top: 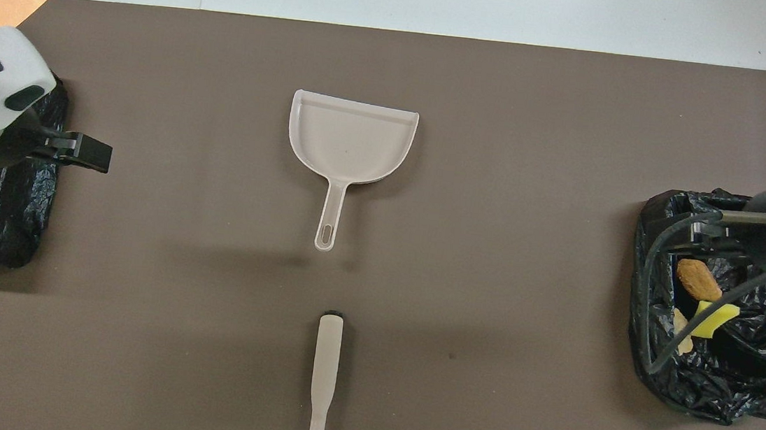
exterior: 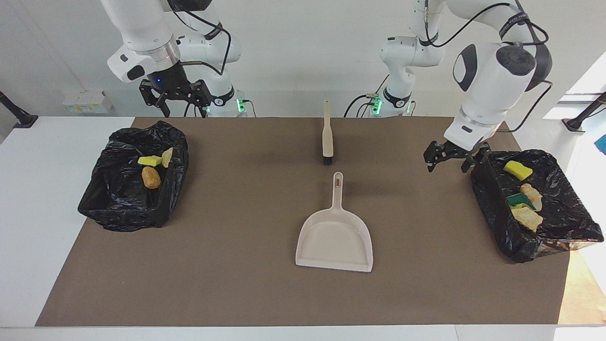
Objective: Sweep and dump trash in bin
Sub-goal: 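Set the dustpan on the table center with the left gripper and withdraw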
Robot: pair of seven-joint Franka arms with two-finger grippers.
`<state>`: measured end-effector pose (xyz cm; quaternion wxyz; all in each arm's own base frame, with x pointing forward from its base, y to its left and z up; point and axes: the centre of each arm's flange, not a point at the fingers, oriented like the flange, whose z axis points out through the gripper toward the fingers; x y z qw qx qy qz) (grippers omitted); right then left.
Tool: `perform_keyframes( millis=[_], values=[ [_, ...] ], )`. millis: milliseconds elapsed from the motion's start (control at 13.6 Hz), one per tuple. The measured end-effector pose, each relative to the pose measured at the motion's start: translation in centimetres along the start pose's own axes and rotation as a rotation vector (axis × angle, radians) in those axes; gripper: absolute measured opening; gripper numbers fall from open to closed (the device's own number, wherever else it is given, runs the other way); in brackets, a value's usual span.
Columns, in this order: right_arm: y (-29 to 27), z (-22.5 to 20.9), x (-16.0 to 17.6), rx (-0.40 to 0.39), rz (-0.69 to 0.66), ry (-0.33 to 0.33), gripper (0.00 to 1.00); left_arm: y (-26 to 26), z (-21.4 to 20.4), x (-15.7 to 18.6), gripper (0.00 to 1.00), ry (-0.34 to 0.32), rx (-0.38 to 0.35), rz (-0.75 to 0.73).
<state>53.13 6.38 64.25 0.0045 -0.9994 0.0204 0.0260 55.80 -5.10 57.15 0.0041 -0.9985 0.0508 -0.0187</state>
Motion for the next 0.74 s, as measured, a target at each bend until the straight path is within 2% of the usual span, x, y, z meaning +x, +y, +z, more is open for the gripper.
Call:
perform_keyframes(
  millis=[221, 738],
  values=[
    [0.0, 0.0, 0.0, 0.0, 0.0, 0.0, 1.0, -1.5, -2.5, -1.7, 1.0, 0.011, -0.002, 0.011],
    [0.0, 0.0, 0.0, 0.0, 0.0, 0.0, 1.0, -1.6, -2.7, -2.5, 1.0, -0.024, -0.005, 0.06]
  ],
)
